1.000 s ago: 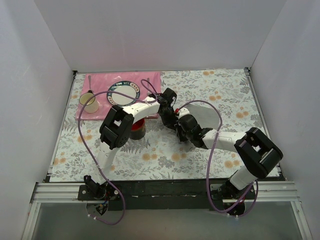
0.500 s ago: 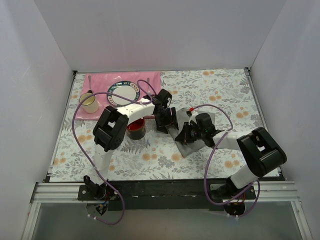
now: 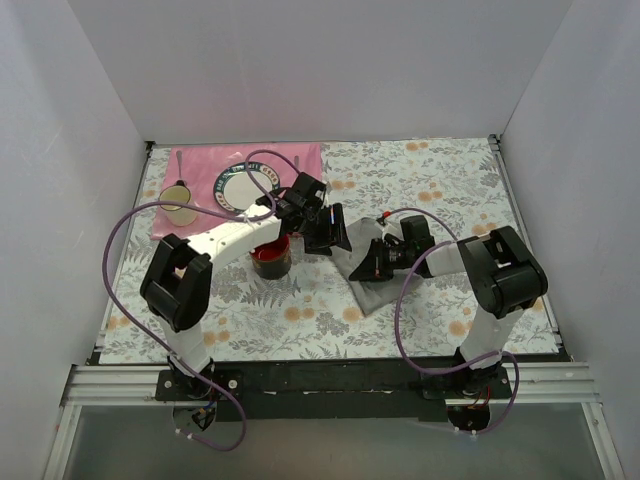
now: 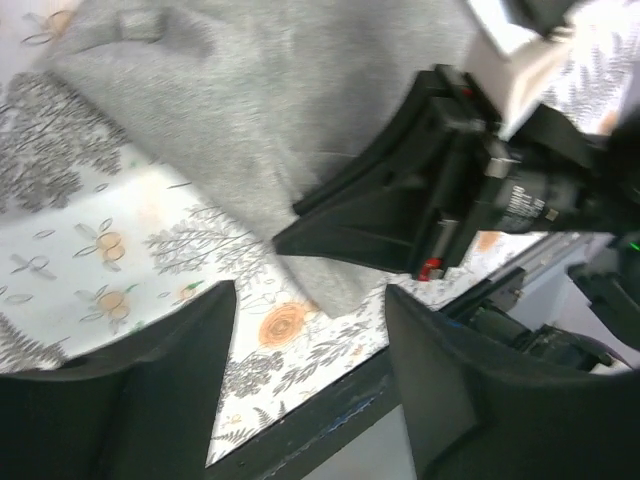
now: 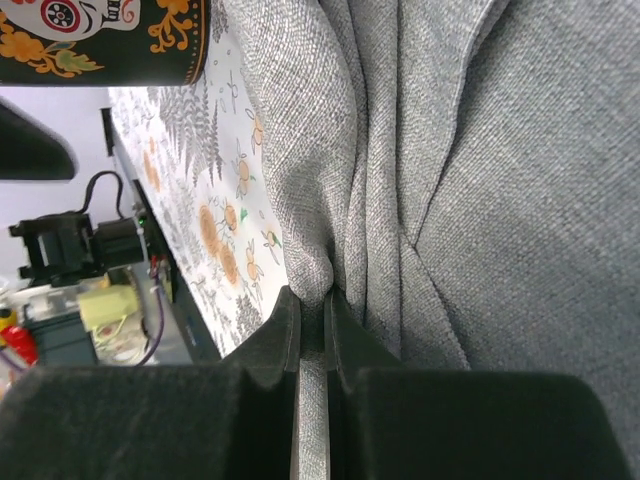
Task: Fold the napkin, place the utensils inside, and roll it up
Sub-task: Roll the napkin with the utensil
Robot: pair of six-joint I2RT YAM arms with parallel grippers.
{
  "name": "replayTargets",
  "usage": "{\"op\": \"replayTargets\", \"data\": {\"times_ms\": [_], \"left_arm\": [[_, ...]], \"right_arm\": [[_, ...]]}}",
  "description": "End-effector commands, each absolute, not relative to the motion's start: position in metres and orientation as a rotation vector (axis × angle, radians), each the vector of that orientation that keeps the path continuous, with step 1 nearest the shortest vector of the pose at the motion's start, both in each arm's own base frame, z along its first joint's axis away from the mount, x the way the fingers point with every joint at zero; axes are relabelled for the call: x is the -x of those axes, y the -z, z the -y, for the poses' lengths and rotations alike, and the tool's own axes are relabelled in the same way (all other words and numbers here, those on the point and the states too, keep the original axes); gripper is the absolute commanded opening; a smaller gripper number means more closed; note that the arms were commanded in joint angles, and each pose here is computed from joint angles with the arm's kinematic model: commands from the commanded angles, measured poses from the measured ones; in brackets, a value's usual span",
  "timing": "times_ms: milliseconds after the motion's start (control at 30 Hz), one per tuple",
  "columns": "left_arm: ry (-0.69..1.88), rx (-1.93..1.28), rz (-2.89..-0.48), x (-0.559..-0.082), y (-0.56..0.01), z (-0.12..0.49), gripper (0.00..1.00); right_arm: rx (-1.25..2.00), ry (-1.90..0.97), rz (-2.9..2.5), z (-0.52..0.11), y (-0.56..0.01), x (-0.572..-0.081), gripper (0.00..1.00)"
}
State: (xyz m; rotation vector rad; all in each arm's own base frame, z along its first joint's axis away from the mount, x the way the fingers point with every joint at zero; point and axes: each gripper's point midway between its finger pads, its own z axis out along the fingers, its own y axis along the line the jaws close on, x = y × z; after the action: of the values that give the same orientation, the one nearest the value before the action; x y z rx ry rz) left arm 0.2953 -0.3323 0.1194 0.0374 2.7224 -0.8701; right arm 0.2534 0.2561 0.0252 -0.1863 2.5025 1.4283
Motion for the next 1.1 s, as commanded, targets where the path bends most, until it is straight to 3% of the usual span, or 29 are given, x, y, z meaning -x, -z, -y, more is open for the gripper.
{"op": "replayTargets", "data": {"times_ms": [0,200,700,867,1067], "left_arm": [[1.030,-0.168,-2.579,-0.307,-0.135,0.355,0.49],[1.045,-0.134,-2.556,-0.333,-0.108,0.375,0.34],[0.745,0.079,-2.726,-0.351,0.004,0.334,0.18],[0.701,0.134,-2.809,-0.339,0.033,0.317,0.11],[0.715,0.136,-2.878,-0.328,0.050,0.313,0.00]], "right_arm": [[0.102,-1.383,-2.711,-0.239,0.008,-0.235,0.01],[0.058,-1.437,-2.728,-0.234,0.008,-0.241,0.01],[0.114,-1.366,-2.724,-0.220,0.003,-0.253,0.02],[0.197,-1.271,-2.740,-0.213,-0.010,-0.257,0.19],[0.403,-0.982,-2.701,-0.206,-0.043,-0.283,0.48]]}}
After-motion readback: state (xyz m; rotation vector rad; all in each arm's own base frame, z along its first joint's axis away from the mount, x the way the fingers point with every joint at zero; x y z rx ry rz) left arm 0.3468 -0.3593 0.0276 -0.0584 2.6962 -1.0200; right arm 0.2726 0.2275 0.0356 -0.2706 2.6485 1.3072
